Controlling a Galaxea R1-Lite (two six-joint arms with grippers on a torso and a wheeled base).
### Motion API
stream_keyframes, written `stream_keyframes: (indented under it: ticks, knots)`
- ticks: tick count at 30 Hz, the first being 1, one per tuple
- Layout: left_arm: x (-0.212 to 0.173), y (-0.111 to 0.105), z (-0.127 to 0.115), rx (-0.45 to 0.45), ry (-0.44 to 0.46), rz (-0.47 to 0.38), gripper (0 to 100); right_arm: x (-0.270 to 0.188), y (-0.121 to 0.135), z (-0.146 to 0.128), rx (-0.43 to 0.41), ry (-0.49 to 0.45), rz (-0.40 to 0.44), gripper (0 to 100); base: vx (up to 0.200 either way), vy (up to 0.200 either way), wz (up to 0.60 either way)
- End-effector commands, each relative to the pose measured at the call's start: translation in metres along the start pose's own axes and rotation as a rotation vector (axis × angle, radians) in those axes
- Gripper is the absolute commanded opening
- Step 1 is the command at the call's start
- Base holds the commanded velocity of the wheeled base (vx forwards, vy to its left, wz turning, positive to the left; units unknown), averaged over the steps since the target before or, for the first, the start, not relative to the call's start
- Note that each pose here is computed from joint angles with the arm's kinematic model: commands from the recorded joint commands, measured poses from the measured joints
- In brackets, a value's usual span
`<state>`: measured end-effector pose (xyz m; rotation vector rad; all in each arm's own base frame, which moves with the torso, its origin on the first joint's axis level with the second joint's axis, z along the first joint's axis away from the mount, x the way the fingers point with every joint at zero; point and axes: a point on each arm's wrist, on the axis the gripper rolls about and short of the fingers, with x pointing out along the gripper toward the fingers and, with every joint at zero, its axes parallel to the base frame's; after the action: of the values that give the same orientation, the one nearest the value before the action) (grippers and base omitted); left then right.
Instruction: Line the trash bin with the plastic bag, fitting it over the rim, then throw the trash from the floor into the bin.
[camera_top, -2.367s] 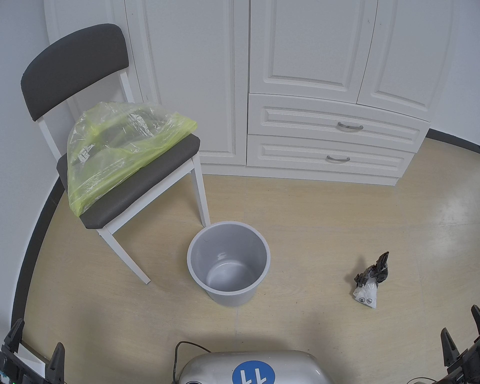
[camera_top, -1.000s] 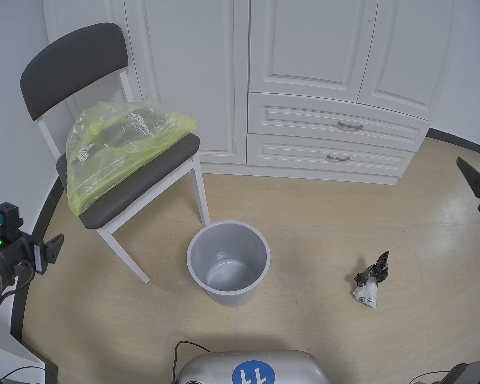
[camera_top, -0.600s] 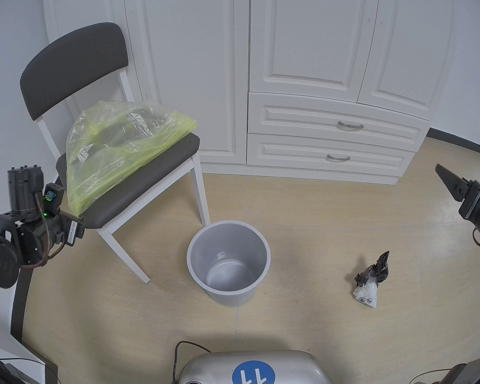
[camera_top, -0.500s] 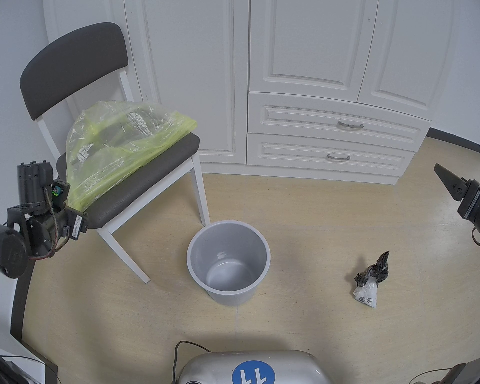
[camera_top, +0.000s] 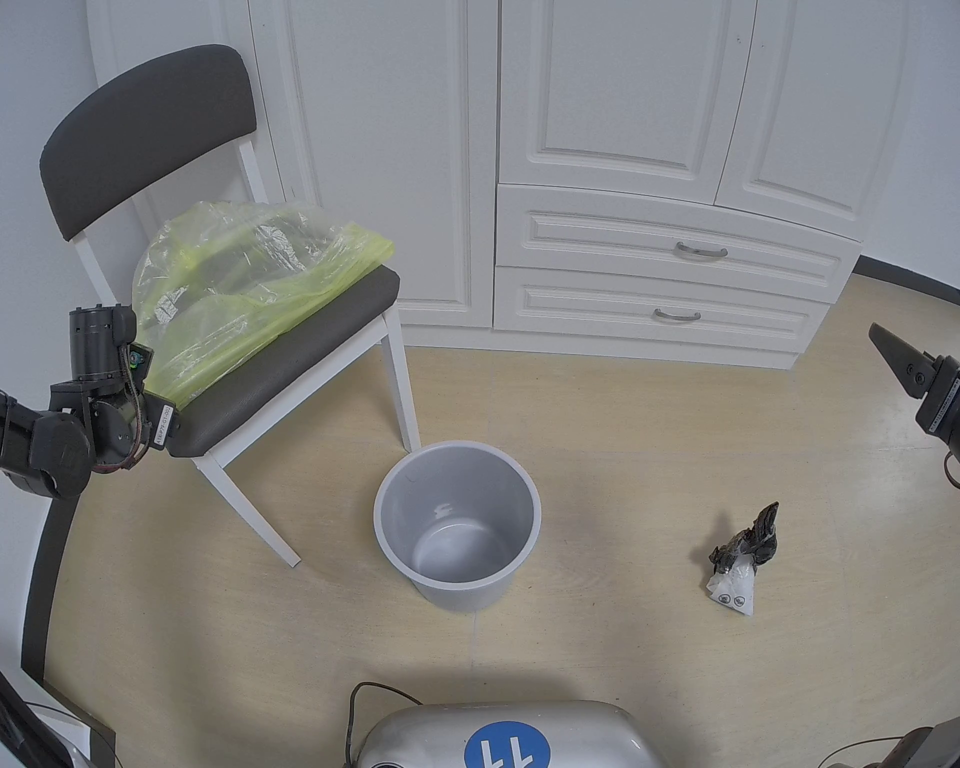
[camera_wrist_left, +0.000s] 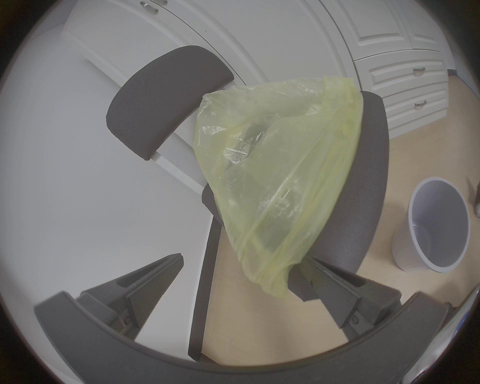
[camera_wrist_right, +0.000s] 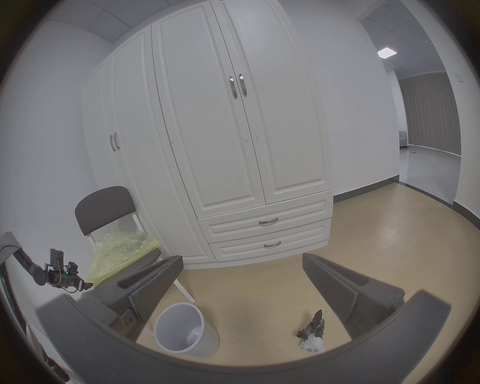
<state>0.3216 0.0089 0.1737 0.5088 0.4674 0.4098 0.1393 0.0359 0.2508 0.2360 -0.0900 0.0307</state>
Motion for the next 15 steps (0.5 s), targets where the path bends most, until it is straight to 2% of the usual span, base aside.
stream_keyframes:
  ticks: [1, 8, 15]
  knots:
    - [0.015, 0.000, 0.001, -0.004, 0.013, 0.014, 100, -0.002, -0.001, 0.002, 0.003, -0.010, -0.002, 100, 0.000, 0.000, 0.00]
    - [0.036, 0.000, 0.006, -0.017, 0.018, 0.034, 100, -0.001, -0.002, 0.003, 0.006, -0.015, -0.012, 100, 0.000, 0.000, 0.00]
    - [0.041, -0.001, 0.010, -0.023, 0.007, 0.036, 100, -0.003, -0.002, 0.007, 0.011, -0.035, -0.009, 100, 0.000, 0.000, 0.00]
